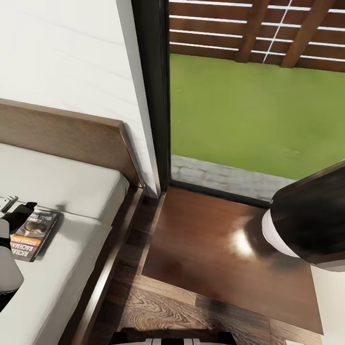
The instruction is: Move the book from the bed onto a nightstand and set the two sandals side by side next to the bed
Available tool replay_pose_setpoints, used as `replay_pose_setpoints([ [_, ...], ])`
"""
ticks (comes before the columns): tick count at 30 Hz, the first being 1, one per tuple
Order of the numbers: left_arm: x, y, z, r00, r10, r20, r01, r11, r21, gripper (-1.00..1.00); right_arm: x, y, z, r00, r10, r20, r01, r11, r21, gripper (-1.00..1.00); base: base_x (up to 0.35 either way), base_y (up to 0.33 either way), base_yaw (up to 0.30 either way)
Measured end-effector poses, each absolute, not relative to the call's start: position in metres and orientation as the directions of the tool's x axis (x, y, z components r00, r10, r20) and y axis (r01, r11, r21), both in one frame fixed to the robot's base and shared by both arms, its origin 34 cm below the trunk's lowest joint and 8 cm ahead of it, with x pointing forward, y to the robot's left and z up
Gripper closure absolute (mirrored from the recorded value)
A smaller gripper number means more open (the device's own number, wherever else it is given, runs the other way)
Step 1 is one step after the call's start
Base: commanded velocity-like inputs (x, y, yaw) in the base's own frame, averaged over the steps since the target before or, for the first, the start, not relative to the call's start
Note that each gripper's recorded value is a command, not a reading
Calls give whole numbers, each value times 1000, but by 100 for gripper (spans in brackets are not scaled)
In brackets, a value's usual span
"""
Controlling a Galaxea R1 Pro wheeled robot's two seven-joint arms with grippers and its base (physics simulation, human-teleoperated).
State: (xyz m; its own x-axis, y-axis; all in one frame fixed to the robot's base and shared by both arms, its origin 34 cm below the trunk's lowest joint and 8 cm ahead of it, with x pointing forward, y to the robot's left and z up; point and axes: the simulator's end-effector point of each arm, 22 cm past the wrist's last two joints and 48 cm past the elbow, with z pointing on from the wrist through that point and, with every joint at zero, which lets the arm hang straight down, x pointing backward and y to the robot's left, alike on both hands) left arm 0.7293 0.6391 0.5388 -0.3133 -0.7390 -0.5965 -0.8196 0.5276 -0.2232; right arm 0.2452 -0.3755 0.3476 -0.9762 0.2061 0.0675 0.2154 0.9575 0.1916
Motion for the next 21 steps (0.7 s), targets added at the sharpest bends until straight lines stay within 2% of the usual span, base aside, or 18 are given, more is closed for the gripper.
replay_pose_setpoints([
  [21,732,633,535,-292,-761,-579,-820,511,-257,-100,245,-376,348,-976,206,67,215,958,192,-100,0,0,0],
])
